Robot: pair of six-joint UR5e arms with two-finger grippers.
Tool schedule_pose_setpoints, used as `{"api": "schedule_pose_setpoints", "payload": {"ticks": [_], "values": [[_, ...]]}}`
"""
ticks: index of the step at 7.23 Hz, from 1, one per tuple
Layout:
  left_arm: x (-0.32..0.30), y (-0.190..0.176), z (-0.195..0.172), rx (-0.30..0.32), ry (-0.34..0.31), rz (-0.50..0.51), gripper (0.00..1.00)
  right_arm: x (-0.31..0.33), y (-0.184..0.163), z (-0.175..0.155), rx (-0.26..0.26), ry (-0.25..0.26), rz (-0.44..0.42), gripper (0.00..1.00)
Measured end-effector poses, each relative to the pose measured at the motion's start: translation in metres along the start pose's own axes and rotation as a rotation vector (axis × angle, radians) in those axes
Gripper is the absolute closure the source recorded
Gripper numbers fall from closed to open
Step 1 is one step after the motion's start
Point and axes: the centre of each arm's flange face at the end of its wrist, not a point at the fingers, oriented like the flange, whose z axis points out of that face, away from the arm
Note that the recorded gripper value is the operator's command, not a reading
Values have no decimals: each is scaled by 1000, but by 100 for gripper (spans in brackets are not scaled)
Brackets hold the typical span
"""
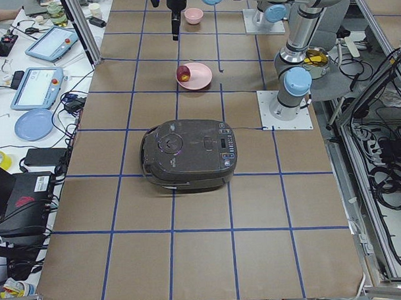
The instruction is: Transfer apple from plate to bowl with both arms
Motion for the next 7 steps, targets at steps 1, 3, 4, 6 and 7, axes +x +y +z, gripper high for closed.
{"api": "schedule_pose_setpoints", "payload": {"ticks": [1,3,4,6,7], "values": [[0,0,0,-1,0,0,0,0,0,0,0,0,0,0],[1,0,1,-1,3,0,0,0,0,0,0,3,-1,0],[2,0,0,-1,5,0,0,0,0,0,-1,3,-1,0],[9,2,0,-1,6,11,0,-1,1,0,-1,3,-2,0],[12,3,0,-1,5,16,0,-1,1,0,-2,4,-2,0]]}}
